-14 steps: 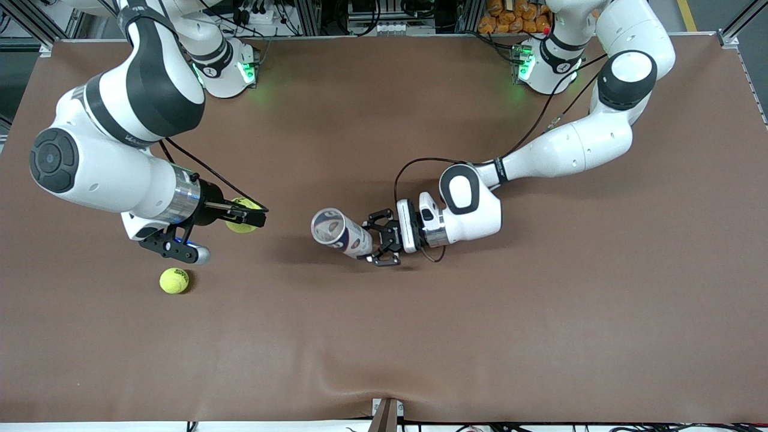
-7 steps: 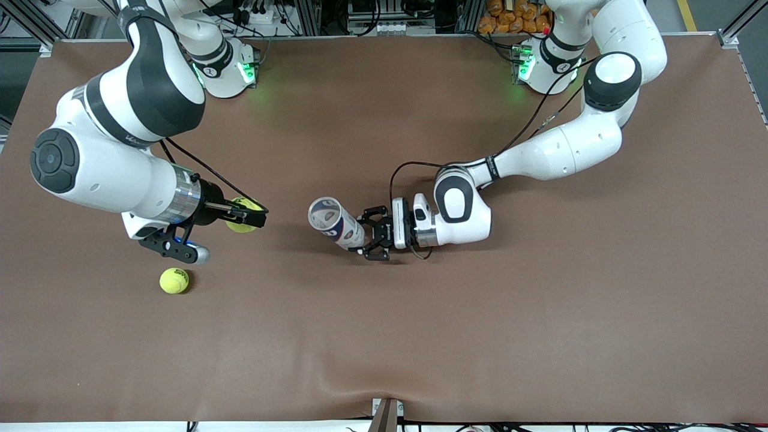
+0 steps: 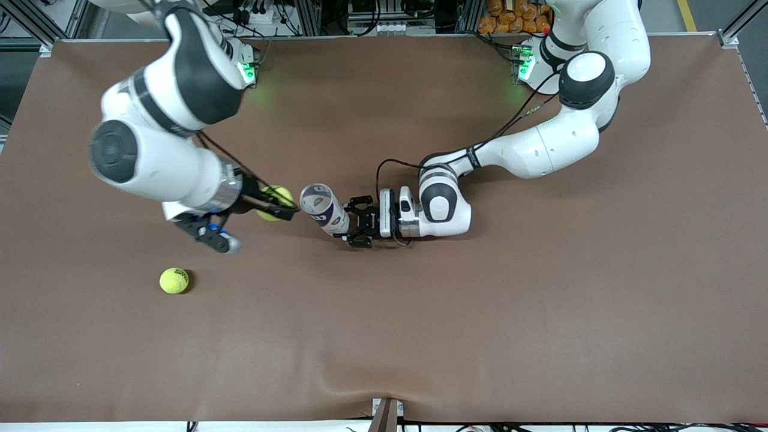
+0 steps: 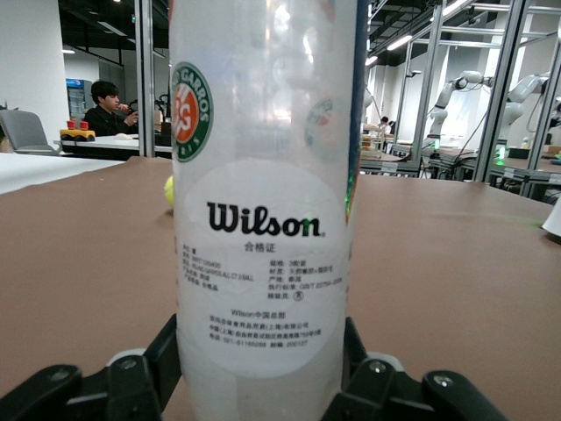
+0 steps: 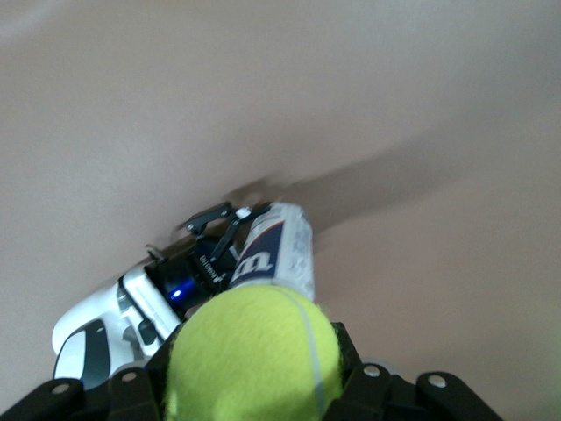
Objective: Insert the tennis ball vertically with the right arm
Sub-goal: 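Push the tennis ball into the can opening with the right gripper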
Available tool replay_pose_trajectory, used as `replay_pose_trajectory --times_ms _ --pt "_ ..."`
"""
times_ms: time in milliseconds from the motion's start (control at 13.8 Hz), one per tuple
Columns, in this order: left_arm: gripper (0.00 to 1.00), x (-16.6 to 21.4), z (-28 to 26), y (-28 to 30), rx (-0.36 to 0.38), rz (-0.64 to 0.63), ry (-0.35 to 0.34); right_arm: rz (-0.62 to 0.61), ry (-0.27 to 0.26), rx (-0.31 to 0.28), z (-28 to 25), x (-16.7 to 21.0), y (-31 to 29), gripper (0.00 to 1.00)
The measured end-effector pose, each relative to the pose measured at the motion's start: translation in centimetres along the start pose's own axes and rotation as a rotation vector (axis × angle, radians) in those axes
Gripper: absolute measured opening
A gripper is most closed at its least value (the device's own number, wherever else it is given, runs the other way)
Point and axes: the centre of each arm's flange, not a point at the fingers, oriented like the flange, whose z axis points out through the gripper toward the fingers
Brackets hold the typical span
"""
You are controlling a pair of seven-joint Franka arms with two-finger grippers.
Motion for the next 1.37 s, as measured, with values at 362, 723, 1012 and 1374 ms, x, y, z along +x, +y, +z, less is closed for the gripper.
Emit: replay_pose_trajectory --times_ms 362,723,1012,1374 --pt "0.72 -2.4 -0.2 0.1 -0.016 -0.008 0.02 0.021 -0.061 -0.086 5.1 -0.6 0.2 0.67" --pt "0.72 -2.8 0.2 0.3 -0.021 -0.002 0.027 0.008 -0.057 -0.123 7.9 -3.1 -1.1 0.67" --pt "0.72 -2.8 0.3 0.3 -0.022 0.002 0.023 0.004 -0.058 -0.155 10.5 -3.5 -1.8 0.67" --pt "0.71 -2.8 0.3 0.2 -0.019 -0.002 0.025 0.025 -0.059 -0.169 11.8 -2.1 -1.5 0.67"
